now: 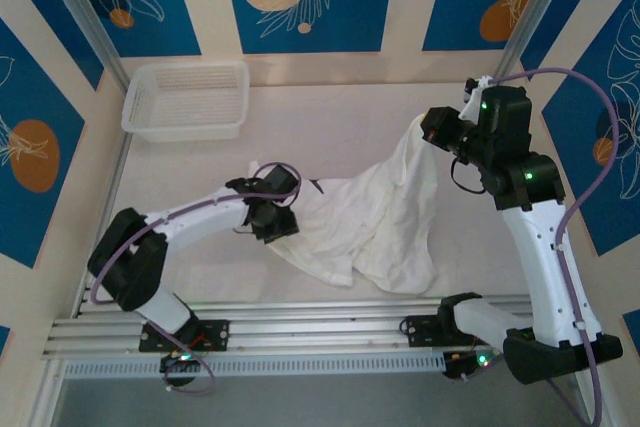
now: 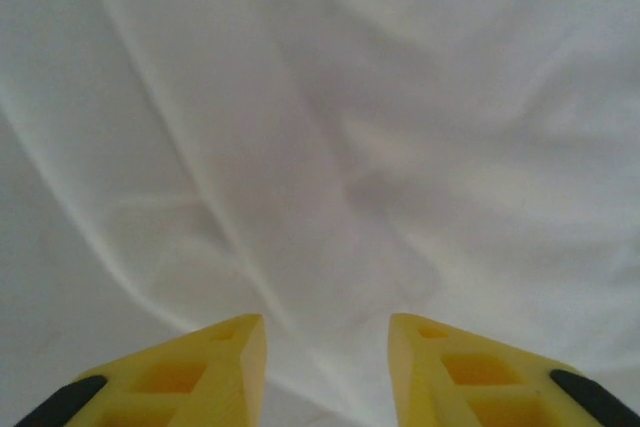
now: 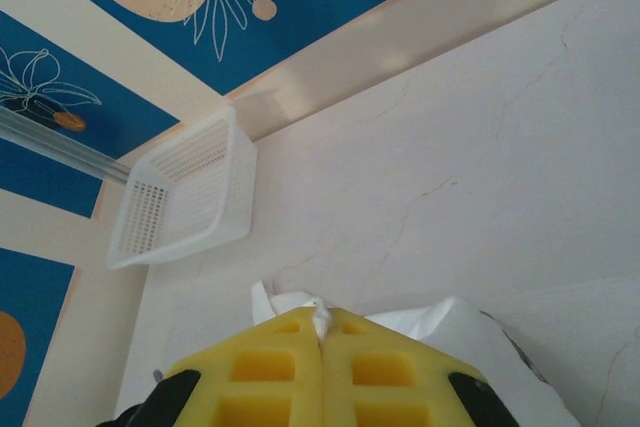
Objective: Fold the inside-out t-shirt
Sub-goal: Flatten out the T-shirt at the center of the table.
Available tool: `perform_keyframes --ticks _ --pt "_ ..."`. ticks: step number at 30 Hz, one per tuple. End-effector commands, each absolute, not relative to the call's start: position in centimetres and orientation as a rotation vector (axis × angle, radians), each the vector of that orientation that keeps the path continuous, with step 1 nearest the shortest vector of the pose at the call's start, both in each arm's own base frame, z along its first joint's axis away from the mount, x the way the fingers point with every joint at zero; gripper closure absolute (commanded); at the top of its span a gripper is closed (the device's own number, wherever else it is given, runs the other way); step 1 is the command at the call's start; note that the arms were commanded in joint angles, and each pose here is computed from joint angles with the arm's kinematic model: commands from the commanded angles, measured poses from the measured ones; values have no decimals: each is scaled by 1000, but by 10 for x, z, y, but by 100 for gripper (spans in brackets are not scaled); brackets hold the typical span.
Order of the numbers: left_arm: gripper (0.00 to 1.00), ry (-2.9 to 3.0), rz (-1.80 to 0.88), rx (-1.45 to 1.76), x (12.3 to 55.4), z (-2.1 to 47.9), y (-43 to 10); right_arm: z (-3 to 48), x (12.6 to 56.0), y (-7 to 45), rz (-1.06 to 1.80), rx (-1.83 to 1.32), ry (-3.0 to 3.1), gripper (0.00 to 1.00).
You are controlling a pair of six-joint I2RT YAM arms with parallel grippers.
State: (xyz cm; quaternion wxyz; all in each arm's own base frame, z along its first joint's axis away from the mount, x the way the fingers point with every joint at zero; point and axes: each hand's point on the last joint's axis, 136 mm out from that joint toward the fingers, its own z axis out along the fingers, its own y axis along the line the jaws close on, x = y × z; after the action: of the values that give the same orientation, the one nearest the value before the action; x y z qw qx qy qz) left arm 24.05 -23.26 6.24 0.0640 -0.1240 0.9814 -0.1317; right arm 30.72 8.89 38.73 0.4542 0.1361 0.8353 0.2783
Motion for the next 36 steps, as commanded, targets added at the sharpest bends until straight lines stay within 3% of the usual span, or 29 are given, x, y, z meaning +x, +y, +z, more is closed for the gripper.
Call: perform_keyframes --ticks 1,9,15,20,25,36 --pt "61 2934 -311 -389 257 56 -234 395 299 86 697 331 2031 100" --pt "59 3017 -115 -319 251 16 -218 398 298 87 712 330 2026 100" --pt "78 3028 -60 -321 247 10 -192 405 298 89 721 316 2013 100" --pt "92 2933 -138 -313 264 47 -185 412 296 86 717 321 1995 100" --pt "100 2780 -186 -291 293 105 -169 424 292 75 715 385 1943 100" --pt "100 2416 -218 -387 331 227 -81 450 274 39 654 462 1793 100"
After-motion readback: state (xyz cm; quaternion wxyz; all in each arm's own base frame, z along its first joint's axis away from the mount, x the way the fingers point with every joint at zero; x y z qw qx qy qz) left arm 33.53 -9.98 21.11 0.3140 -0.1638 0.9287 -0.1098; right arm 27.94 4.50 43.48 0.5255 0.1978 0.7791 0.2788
